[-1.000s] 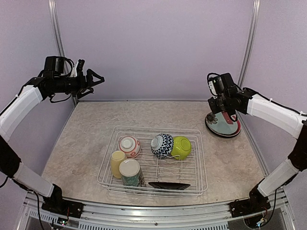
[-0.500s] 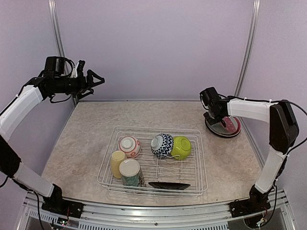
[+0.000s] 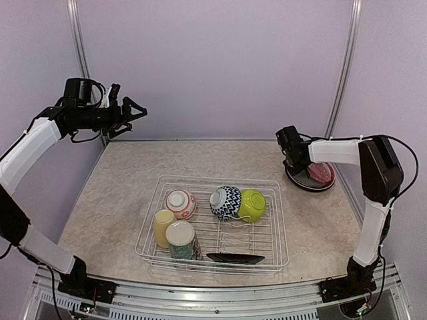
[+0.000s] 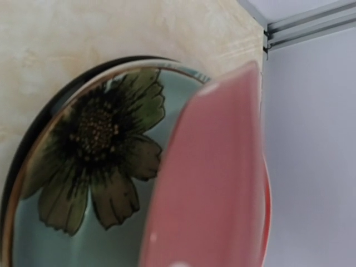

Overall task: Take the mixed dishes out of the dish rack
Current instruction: Place the plate with another plate.

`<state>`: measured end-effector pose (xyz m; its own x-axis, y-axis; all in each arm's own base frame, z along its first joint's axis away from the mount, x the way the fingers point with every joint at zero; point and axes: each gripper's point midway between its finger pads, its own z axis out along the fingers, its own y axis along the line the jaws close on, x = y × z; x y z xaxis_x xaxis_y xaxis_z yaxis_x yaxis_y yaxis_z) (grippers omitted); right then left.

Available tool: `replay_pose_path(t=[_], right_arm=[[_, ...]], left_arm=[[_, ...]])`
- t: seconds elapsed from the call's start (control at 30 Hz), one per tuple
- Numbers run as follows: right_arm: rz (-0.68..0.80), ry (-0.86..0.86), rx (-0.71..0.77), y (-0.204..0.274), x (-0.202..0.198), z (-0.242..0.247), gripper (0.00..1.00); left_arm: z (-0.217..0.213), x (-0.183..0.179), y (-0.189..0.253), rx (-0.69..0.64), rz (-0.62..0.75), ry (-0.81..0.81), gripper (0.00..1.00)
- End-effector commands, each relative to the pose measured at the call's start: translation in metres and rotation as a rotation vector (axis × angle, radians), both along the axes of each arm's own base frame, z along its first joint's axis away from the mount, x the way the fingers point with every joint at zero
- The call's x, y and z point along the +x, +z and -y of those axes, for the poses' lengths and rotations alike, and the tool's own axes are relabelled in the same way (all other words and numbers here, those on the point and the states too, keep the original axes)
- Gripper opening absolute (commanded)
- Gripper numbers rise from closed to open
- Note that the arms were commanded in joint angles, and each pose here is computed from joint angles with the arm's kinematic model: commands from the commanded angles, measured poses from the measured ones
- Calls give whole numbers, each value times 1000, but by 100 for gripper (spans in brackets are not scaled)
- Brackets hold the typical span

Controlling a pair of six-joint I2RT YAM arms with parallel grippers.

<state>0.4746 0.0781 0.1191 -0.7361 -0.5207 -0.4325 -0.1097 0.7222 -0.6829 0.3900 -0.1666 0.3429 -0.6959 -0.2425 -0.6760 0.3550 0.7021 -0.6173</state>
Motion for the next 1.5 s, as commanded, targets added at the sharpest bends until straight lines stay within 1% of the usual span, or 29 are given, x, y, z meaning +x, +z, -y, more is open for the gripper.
replay_pose_path(t=[0.0, 0.07, 0.13, 0.2, 0.27, 0.5, 0.67, 0.83, 1.0, 1.17, 1.33, 1.47], right_arm=[[86, -26, 10, 17, 20, 3, 20], [70, -14, 30, 11, 21, 1, 33], [59, -6, 48, 7, 22, -2, 50], [49, -6, 69, 3, 22, -4, 60], [43, 3, 117, 2, 23, -7, 66], [29, 26, 212, 6, 21, -14, 80], [24, 10, 308, 5, 21, -9, 88], [21, 8, 419, 6, 23, -4, 89], [46, -17, 423, 14, 27, 7, 92], [53, -38, 433, 14, 33, 14, 92], [59, -43, 426, 18, 38, 15, 94], [32, -17, 462, 18, 41, 7, 95]], left_arm=[[5, 0, 5, -6, 6, -25, 99], [6, 0, 5, -6, 6, -26, 99], [6, -1, 5, -5, 6, -27, 99], [7, -1, 5, -6, 7, -29, 99], [8, -1, 4, -6, 4, -32, 99], [10, -2, 4, -6, 3, -40, 99], [11, -2, 3, -7, -2, -45, 99], [13, -1, 0, -12, -18, -55, 99], [16, -1, -1, -17, -25, -67, 99], [18, -2, -2, -17, -28, -72, 99], [20, -2, -4, -15, -37, -78, 99], [22, -2, -5, -15, -42, -83, 99]])
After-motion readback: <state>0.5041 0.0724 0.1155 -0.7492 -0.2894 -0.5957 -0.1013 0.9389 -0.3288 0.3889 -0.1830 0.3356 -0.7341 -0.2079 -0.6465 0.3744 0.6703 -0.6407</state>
